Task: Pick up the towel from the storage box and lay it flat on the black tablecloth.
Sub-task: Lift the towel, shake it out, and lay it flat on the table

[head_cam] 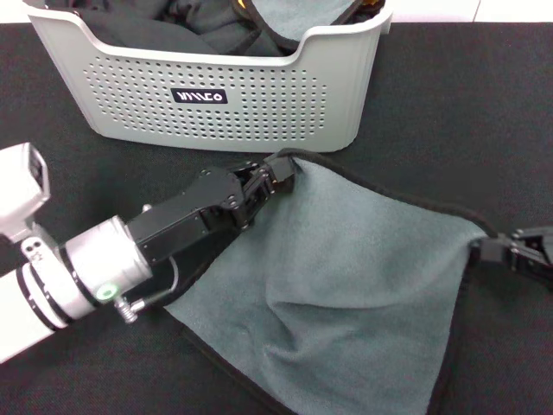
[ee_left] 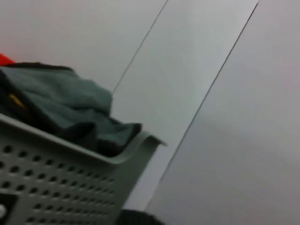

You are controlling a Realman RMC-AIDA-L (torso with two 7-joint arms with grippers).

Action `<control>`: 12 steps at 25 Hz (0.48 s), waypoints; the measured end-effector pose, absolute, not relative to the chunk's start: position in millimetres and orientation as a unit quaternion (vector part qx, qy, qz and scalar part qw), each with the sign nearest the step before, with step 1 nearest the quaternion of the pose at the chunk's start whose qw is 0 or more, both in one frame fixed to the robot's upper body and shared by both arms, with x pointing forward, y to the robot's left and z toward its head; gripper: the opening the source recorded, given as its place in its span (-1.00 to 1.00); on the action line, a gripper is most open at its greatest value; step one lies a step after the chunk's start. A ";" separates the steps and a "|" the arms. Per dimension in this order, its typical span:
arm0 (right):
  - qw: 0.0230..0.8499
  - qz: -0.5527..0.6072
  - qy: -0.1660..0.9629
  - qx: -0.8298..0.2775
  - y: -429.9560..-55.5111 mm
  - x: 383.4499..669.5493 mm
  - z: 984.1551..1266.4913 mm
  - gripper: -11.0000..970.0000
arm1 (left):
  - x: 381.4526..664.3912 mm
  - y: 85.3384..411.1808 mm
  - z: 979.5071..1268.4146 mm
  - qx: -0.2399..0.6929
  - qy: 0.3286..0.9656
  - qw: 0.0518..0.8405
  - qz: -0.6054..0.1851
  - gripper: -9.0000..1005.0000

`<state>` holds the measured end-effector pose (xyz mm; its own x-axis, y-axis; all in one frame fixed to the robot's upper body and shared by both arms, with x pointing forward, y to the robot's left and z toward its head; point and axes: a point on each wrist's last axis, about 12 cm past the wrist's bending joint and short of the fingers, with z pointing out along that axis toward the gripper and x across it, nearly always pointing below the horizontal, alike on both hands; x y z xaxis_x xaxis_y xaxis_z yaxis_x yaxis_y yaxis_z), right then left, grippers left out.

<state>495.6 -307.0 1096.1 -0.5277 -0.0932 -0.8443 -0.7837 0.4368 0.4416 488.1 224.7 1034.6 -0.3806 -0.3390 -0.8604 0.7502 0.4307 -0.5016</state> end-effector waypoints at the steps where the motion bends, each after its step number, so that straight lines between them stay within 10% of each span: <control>1: 0.390 0.435 0.759 -0.287 -304.4 500.6 1092.0 -0.96 | 491.4 224.5 1033.4 0.161 0.662 0.539 -0.496 -0.97; 12: 0.387 0.374 0.793 -0.285 -284.9 523.3 1074.4 -0.96 | 515.2 228.6 1030.9 0.202 0.678 0.593 -0.384 -0.97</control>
